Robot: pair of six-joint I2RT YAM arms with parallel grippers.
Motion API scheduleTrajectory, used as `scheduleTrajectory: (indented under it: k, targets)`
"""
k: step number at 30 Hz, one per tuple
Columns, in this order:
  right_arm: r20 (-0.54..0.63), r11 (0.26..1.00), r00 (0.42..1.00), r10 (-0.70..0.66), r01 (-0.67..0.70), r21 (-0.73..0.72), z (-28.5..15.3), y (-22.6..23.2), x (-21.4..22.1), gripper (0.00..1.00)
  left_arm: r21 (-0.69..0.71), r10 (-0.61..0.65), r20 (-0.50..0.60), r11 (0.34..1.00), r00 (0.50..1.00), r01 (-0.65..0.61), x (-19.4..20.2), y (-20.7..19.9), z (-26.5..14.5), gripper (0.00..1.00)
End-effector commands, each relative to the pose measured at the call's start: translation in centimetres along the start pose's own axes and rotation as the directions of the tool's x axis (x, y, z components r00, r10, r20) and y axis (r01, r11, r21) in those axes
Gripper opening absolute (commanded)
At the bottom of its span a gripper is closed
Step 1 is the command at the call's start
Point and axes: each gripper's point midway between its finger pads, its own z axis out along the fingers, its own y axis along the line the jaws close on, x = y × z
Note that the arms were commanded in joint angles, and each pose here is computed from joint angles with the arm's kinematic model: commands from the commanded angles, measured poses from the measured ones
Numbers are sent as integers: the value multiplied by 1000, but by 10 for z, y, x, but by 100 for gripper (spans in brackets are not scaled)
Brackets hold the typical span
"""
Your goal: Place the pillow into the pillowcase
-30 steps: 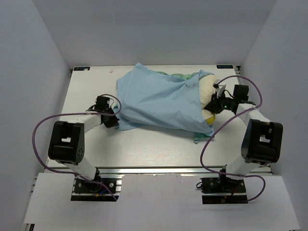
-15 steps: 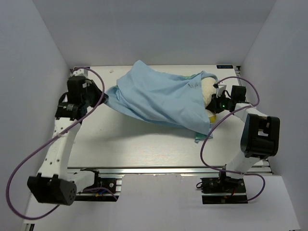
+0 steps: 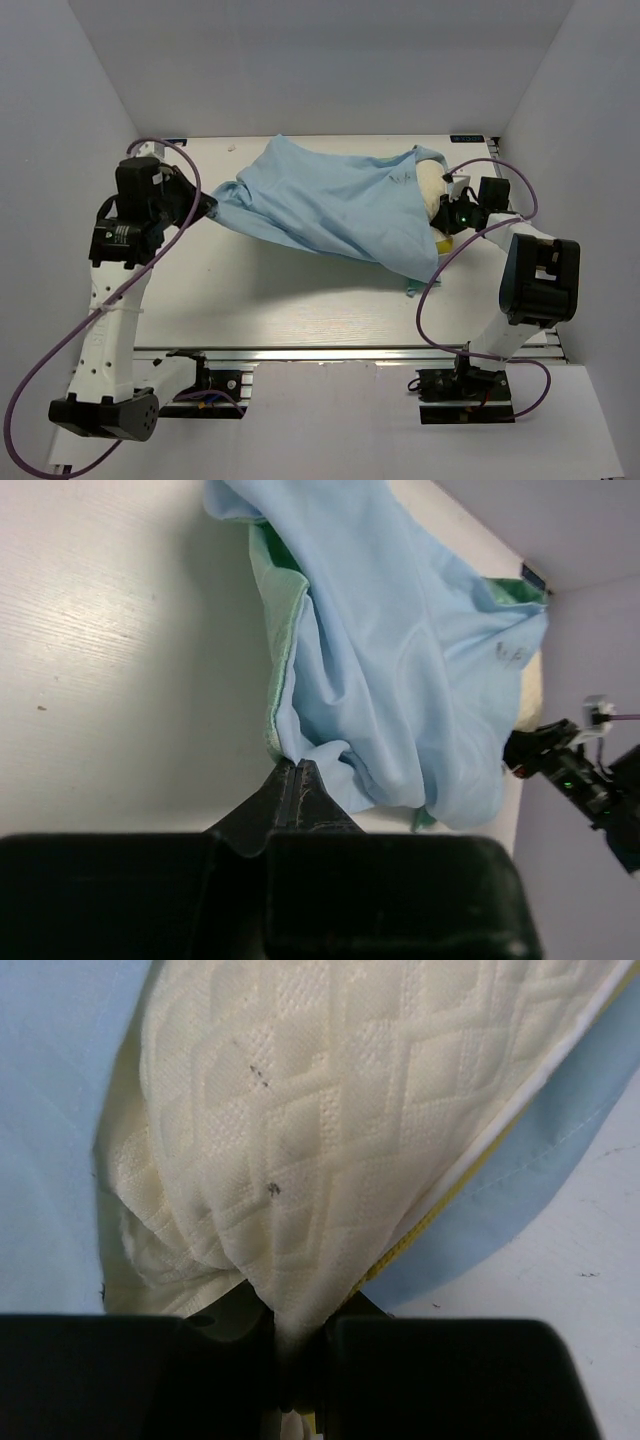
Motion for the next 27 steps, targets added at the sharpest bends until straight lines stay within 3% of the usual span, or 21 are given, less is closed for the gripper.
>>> scheduleTrajectory:
  k: [1,5,10,13,17,18,20,21,24,25,27]
  targets:
    - [63,985,992,-106,97,144,-3,-38,-34,0,131,-43,248,991,968,10,-58,-42,-76,0]
    - [49,982,994,-93,84,167,-2,-47,-30,0,74,-46,393,997,918,18,-88,-41,-123,0]
    - [48,982,997,-64,55,182,-3,-57,-29,0,11,-31,430,1000,903,28,-97,-33,-138,0]
    - [73,992,996,-57,48,115,-4,-48,-31,0,41,-39,365,999,930,26,-80,-33,-118,0]
    - [98,995,992,-75,81,-63,-4,-16,-30,0,93,-48,201,995,978,30,-37,-27,-75,0]
    - [107,990,991,-81,92,-105,-5,-8,-30,0,101,-48,102,994,994,38,-11,-20,-55,0]
    - [138,973,986,-93,119,-198,-8,11,-32,0,111,-55,35,993,998,51,11,-12,-42,0]
    - [158,963,983,-89,125,-238,-10,19,-33,0,99,-66,-70,992,995,73,44,3,-23,13]
    - [175,946,981,-86,135,-295,-10,32,-36,0,88,-85,-130,991,988,97,76,21,-10,47]
    - [164,942,983,-87,135,-307,-10,36,-33,0,50,-93,-152,994,984,102,88,34,-7,66]
    - [161,940,982,-104,149,-306,-10,39,-33,0,-10,-90,-114,996,989,89,86,45,-16,80]
